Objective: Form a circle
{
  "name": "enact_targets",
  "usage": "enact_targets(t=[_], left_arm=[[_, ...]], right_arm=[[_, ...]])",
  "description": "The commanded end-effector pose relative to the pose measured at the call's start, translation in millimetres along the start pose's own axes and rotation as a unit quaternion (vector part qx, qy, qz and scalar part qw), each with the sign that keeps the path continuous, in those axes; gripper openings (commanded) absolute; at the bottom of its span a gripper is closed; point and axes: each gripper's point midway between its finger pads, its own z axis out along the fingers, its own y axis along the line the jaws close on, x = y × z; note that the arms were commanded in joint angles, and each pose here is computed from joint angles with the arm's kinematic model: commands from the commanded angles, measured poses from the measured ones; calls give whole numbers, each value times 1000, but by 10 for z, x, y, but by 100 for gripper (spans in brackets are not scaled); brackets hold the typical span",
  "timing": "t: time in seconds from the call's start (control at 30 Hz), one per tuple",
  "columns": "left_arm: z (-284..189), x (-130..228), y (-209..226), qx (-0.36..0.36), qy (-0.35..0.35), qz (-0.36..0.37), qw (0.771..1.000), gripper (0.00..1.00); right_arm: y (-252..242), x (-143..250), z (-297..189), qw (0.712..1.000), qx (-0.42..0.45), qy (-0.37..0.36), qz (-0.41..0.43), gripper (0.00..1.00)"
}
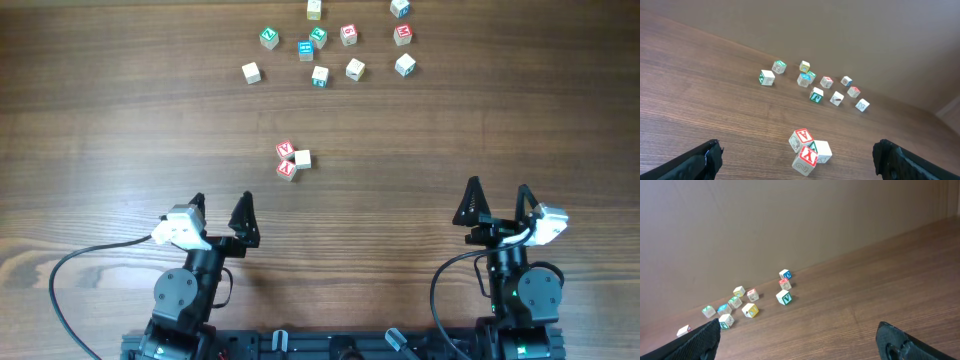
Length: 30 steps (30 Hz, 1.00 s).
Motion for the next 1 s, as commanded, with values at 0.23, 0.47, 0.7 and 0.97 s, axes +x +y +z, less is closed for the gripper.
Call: enact_targets(t=[0.23, 0.47, 0.7, 0.97], left_arm=[[-5, 22, -34, 12, 1, 10, 1000, 100], [-5, 22, -34, 12, 1, 10, 1000, 100], [-5, 23, -34, 11, 2, 10, 1000, 100], [-5, 22, -34, 12, 1, 10, 1000, 100]], right_arm=[[20, -28, -8, 1000, -6, -6, -7, 100], [-58, -73, -11, 999, 18, -17, -44, 100], [0, -58, -12, 996, 9, -15, -84, 100], [51, -19, -11, 996, -7, -6, -86, 100]])
